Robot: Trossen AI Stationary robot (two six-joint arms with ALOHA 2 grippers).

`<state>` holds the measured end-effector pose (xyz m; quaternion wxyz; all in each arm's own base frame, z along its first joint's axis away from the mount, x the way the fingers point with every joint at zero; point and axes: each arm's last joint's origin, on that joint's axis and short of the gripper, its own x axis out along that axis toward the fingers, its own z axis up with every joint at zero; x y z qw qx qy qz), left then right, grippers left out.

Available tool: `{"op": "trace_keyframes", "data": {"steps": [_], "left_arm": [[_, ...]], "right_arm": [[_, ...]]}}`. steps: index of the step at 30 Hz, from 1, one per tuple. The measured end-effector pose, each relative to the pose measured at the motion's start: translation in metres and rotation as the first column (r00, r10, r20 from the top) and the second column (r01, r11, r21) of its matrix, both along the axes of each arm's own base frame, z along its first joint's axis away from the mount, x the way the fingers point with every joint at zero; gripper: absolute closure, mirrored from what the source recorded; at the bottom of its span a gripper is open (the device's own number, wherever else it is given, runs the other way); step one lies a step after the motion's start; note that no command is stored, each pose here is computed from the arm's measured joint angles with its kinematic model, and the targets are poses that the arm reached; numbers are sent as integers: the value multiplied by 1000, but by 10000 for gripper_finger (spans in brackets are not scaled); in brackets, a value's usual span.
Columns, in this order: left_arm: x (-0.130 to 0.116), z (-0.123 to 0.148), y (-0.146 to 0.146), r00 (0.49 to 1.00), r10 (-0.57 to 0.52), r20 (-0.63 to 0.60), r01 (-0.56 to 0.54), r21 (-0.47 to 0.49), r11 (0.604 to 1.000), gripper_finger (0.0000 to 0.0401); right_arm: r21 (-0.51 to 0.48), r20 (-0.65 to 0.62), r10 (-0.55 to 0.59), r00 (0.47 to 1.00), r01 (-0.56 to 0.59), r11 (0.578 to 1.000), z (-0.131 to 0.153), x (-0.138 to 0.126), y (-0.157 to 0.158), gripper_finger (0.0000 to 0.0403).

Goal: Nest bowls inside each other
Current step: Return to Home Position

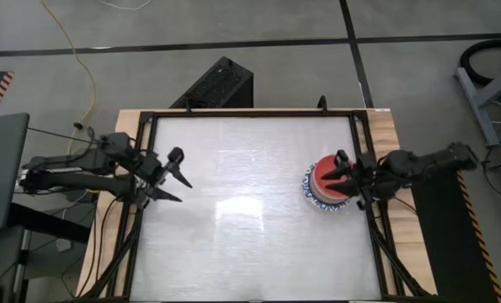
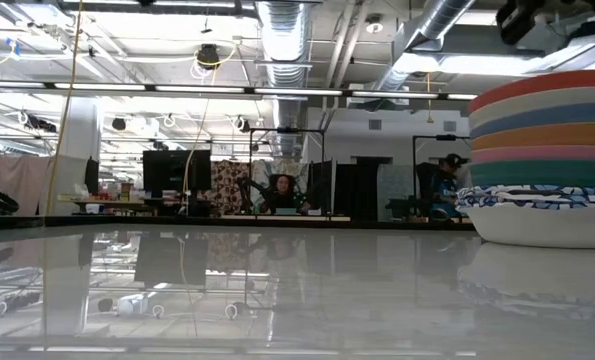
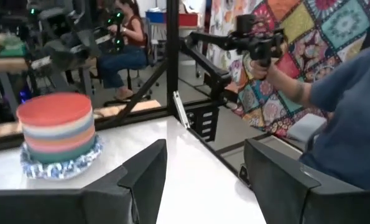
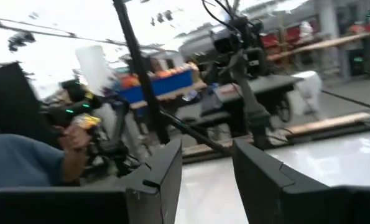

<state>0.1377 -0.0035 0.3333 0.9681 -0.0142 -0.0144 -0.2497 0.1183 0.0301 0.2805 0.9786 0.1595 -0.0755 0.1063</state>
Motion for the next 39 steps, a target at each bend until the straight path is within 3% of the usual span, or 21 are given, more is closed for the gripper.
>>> {"op": "trace_keyframes", "data": {"steps": [5,10,19,24,28,35,39], "left_arm": [[4,-20,1,1000,-8,-16,7,-40,999,198],[-3,-15,1,999,-12,38,13,-33,999,198],[-23,-7,4,995,-16,95,21,-50,999,198],[-23,-11,7,998,0,61,1,-24,1000,198],[-19,-18,15,999,41,15,-41,-19,999,198],[-9,-55,28,1000,-25,-2,25,-64,998,198],[-8,-71,33,998,-61,14,62,-93,994,198]], "right_arm": [[-73,-6,-92,996,91,993,-2,4,23,241],[-100,11,-234,972,234,967,1,-2,23,241],[14,236,-188,953,190,982,23,-54,-8,241],[16,263,-173,949,175,984,17,-74,-19,241],[-38,235,-184,954,198,979,12,-73,-19,241],[-95,135,-259,956,272,958,-4,-65,-17,241],[-162,148,-197,969,220,962,-16,-59,-11,241]]}}
